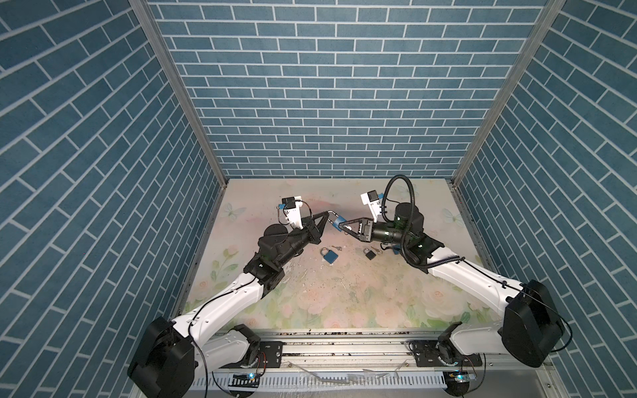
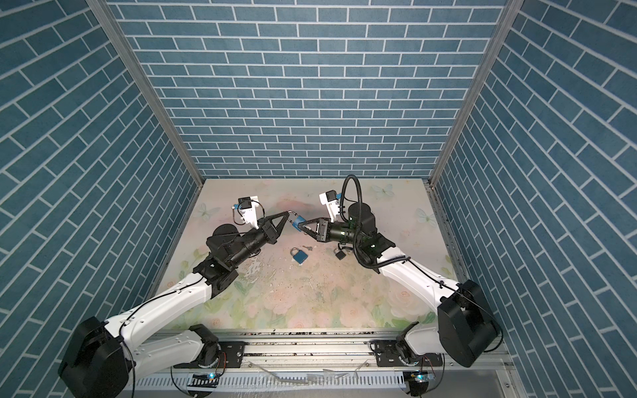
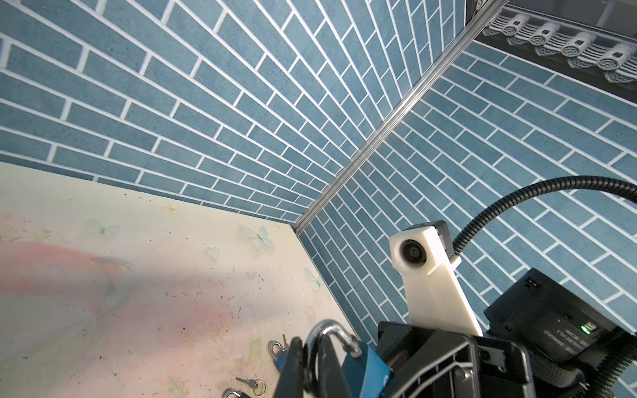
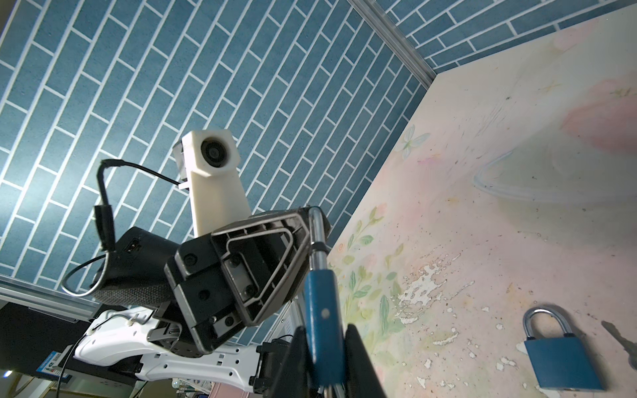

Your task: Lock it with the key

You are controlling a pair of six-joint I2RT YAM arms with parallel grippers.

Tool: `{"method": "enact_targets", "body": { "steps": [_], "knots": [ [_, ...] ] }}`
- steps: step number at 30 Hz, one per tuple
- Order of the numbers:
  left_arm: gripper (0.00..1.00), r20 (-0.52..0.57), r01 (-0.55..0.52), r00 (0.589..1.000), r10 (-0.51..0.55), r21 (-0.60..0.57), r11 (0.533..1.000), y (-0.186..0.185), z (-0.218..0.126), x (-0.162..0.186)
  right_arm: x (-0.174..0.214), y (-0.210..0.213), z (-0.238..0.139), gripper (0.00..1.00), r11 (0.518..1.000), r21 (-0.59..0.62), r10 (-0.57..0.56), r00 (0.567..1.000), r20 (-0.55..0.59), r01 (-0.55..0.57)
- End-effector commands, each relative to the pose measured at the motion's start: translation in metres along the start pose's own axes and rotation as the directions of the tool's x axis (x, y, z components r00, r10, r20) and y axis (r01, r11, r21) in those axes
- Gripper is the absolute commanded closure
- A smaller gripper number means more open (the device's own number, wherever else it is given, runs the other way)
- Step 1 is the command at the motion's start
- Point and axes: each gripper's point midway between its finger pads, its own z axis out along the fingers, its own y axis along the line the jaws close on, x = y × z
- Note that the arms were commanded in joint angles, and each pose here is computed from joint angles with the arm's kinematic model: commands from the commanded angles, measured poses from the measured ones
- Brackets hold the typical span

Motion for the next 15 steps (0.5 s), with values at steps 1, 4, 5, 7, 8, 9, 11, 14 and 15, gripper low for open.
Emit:
{"method": "enact_targets", "body": {
  "steps": [1,4,5,7,8,9,11,14,15],
  "knots": [
    [1.00,-0.474,0.145,0.873,0.113,0.473,0.869,-0.112,-0.042,0.115,-0.079,0.026,0.004,1.00,0.996,-0.020,-0.076,0.957,0.281,0.085],
    [1.00,-0.478,0.149,0.870,0.118,0.484,0.862,-0.118,-0.040,0.116,-0.079,0.020,0.008,1.00,0.998,-0.004,-0.058,0.962,0.268,0.062],
    [1.00,-0.478,0.149,0.870,0.121,0.489,0.860,-0.121,-0.040,0.116,-0.078,0.019,0.008,1.00,0.998,-0.002,-0.057,0.962,0.267,0.060],
    [1.00,-0.482,0.151,0.867,0.124,0.492,0.857,-0.123,-0.040,0.118,-0.078,0.019,0.010,1.00,0.998,-0.007,-0.057,0.963,0.263,0.061],
    [1.00,-0.485,0.153,0.866,0.125,0.494,0.856,-0.124,-0.040,0.119,-0.078,0.019,0.010,1.00,0.998,-0.010,-0.056,0.963,0.263,0.061],
    [1.00,-0.489,0.156,0.863,0.125,0.495,0.855,-0.125,-0.040,0.120,-0.079,0.020,0.011,1.00,0.998,-0.015,-0.057,0.963,0.263,0.064],
    [1.00,-0.494,0.160,0.860,0.127,0.498,0.852,-0.126,-0.040,0.121,-0.079,0.022,0.011,1.00,0.998,-0.020,-0.057,0.964,0.261,0.064],
    [1.00,-0.499,0.164,0.857,0.129,0.501,0.850,-0.129,-0.043,0.122,-0.079,0.025,0.008,1.00,0.996,-0.010,-0.086,0.963,0.257,0.091],
    [1.00,-0.500,0.164,0.856,0.131,0.504,0.848,-0.129,-0.044,0.121,-0.080,0.027,0.007,1.00,0.995,-0.008,-0.098,0.961,0.257,0.104]
  ]
}}
